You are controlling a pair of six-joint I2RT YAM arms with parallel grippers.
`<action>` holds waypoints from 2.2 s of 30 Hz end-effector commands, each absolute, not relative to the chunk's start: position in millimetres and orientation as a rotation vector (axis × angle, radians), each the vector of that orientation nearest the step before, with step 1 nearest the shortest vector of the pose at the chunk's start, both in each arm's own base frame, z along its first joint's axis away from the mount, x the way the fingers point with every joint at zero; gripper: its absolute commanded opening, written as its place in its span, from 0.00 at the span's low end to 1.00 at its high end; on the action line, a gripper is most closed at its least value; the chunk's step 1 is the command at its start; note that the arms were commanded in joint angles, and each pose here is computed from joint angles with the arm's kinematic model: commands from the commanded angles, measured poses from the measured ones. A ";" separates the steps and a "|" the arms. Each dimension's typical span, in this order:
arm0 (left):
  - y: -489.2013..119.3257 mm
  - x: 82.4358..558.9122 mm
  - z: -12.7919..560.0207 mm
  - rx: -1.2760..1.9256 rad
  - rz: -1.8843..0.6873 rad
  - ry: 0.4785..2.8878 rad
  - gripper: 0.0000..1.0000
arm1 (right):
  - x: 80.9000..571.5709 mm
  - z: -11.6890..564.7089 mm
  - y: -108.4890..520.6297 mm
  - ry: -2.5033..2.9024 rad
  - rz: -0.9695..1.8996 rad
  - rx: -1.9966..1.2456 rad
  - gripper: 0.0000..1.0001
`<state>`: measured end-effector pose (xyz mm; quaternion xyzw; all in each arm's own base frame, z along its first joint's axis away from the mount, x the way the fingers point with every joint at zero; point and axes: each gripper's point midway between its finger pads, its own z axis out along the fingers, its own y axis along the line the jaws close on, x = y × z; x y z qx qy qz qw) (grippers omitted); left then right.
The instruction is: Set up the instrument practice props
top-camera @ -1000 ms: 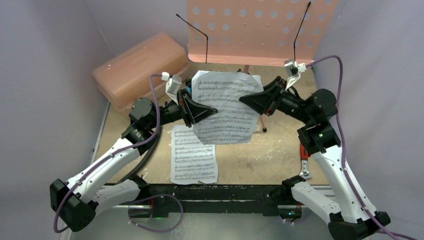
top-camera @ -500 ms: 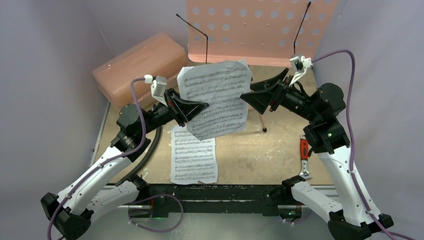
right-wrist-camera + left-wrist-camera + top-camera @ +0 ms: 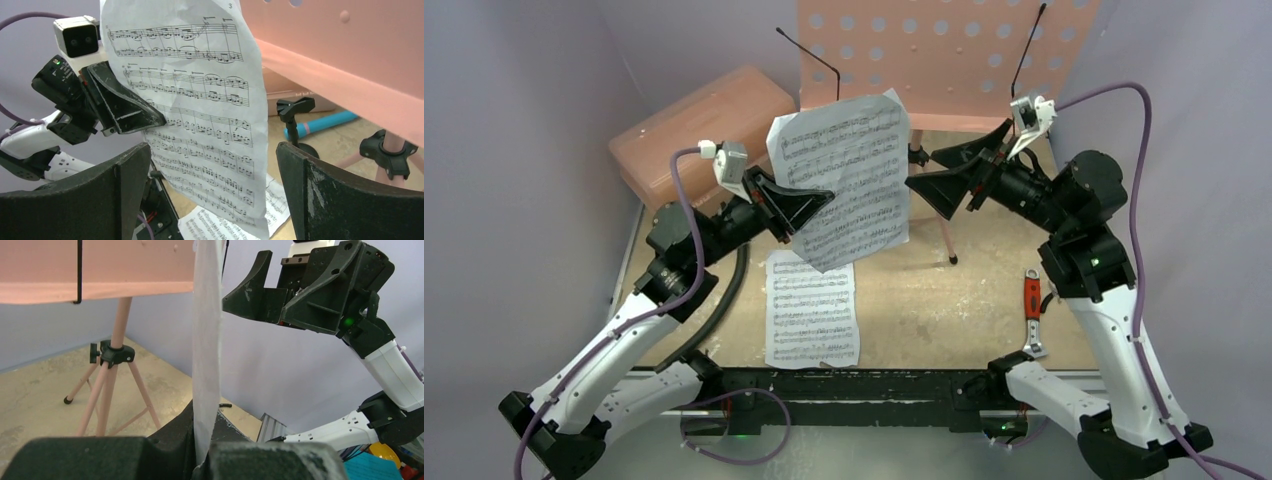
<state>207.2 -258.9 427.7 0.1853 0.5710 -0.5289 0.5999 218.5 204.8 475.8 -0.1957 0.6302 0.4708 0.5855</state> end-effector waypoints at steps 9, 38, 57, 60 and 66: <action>-247.4 206.3 496.3 0.494 -1.092 1.177 0.00 | 209.3 524.0 215.5 1.379 1.118 -0.611 0.98; -251.0 241.3 580.8 0.465 -0.954 1.086 0.00 | 244.5 560.2 213.1 1.521 1.011 -0.562 0.91; -283.8 260.6 616.6 0.478 -1.074 1.043 0.00 | 261.1 592.9 142.1 1.492 0.636 -0.221 0.75; -287.9 261.2 619.1 0.478 -1.099 1.028 0.00 | 261.6 592.8 132.0 1.488 0.588 -0.185 0.73; -291.6 261.2 623.4 0.481 -1.123 0.997 0.00 | 263.5 596.4 113.7 1.476 0.508 -0.110 0.67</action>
